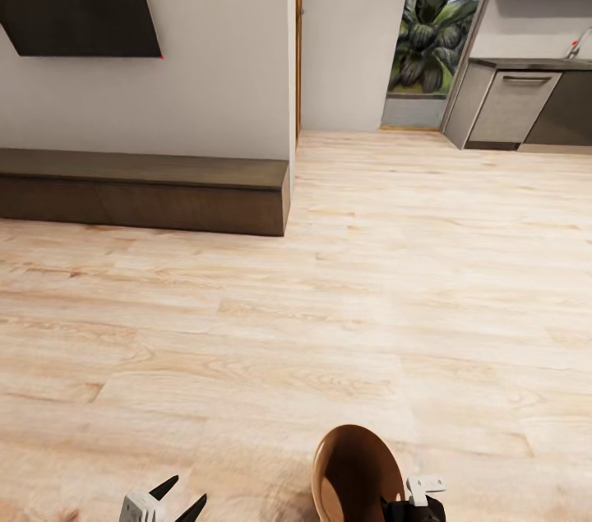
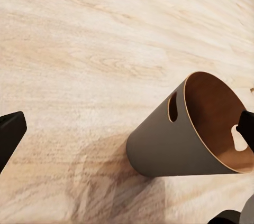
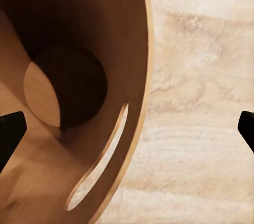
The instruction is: Put the three can of soda from the living room inside the tash can in the kitchen.
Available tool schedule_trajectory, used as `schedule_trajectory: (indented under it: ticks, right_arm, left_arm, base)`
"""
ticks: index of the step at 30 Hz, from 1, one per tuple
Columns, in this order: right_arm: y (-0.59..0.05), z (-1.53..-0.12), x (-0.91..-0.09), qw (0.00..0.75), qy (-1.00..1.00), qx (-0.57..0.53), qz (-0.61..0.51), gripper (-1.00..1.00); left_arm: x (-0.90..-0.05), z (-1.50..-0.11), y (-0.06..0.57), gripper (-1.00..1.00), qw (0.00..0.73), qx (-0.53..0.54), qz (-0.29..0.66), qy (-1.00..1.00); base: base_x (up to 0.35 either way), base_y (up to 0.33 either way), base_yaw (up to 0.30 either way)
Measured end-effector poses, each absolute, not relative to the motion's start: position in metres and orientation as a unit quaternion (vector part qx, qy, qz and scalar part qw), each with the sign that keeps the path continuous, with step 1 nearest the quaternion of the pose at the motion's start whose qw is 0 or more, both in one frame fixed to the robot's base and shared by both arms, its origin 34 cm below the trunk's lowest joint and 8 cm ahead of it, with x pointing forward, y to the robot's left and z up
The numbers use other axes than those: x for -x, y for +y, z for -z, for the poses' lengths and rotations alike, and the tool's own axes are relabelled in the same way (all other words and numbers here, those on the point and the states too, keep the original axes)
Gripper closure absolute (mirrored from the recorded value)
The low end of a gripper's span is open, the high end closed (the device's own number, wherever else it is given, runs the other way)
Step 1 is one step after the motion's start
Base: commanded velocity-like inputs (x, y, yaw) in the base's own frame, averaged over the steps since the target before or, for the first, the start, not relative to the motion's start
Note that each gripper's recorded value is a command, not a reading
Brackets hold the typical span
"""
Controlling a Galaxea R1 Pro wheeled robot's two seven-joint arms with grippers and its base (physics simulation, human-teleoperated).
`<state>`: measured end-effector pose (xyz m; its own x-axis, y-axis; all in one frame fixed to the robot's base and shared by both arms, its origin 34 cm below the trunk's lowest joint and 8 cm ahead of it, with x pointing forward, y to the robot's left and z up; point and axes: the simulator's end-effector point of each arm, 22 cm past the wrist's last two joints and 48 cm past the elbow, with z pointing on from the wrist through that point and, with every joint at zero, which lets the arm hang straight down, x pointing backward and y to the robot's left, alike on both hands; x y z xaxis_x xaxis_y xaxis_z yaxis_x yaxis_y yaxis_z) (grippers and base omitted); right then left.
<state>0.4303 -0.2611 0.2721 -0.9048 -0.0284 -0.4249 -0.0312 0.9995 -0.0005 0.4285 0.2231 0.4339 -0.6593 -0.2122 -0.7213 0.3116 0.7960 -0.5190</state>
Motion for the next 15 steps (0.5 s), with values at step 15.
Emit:
schedule_trajectory:
  ticks: [15]
  right_arm:
    - [-0.2611, -0.2684, -0.426, 0.212, 0.977, 0.015, -0.003, -1.0]
  left_arm:
    - [-0.4259, -0.4302, 0.2231, -1.0, 0.407, -0.027, 0.318, 0.856]
  base:
    - [0.0, 0.0, 0.0]
